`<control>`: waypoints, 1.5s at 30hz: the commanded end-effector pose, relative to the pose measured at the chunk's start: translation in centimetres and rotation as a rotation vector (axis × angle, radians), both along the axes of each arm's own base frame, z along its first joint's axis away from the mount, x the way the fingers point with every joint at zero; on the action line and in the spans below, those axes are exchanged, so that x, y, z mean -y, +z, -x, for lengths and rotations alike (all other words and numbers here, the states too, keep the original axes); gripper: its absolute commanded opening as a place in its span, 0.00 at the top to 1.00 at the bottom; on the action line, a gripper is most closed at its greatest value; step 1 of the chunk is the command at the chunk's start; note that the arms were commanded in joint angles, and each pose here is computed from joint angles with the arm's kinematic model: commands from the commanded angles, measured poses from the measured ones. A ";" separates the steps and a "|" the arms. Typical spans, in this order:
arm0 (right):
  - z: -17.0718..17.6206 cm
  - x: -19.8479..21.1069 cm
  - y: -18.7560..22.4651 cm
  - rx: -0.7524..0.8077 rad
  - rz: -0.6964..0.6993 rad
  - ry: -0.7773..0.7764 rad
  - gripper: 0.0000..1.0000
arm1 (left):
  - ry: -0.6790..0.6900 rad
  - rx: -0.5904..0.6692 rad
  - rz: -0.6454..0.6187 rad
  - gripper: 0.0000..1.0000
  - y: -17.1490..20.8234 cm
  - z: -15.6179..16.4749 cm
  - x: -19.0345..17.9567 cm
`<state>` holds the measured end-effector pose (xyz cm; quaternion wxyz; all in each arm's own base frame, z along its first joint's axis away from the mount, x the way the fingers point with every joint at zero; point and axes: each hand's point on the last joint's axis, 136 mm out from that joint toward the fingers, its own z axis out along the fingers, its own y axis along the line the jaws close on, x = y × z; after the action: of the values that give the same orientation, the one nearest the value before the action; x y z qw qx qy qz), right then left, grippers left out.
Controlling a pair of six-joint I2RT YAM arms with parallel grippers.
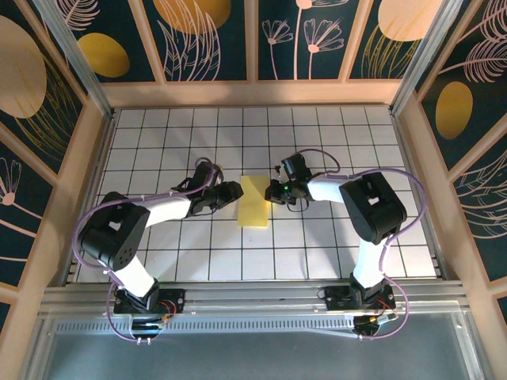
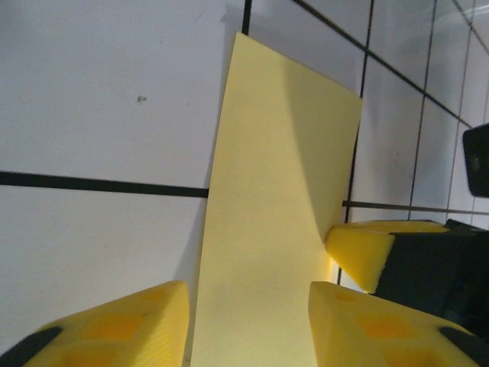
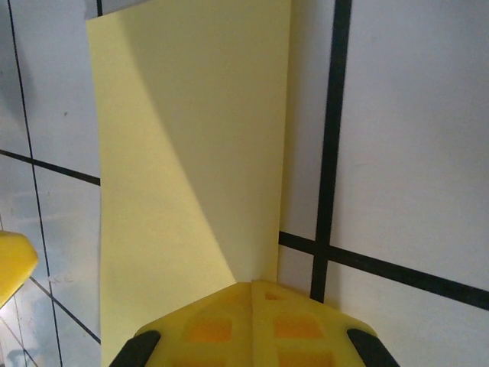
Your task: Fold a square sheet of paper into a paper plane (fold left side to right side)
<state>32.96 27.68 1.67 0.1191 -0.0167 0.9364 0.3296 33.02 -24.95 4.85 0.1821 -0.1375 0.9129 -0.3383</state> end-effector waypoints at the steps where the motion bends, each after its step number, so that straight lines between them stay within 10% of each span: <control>1: 1.9 1.7 -3.8 -0.083 0.099 0.026 1.00 | -0.036 -0.037 -0.014 0.60 -0.8 0.5 0.3; 35: 1.4 1.6 -3.8 -0.062 0.114 0.055 1.00 | -0.113 -0.108 0.038 0.74 -2.3 1.6 2.0; 45: 0.2 1.0 -1.9 0.010 0.078 0.044 0.88 | -0.095 -0.126 0.033 0.97 -2.4 1.7 1.8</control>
<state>33.38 28.14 1.76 0.1274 -0.0552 0.9330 0.3321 31.53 -26.41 1.96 0.1102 -0.1172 0.9240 -0.3469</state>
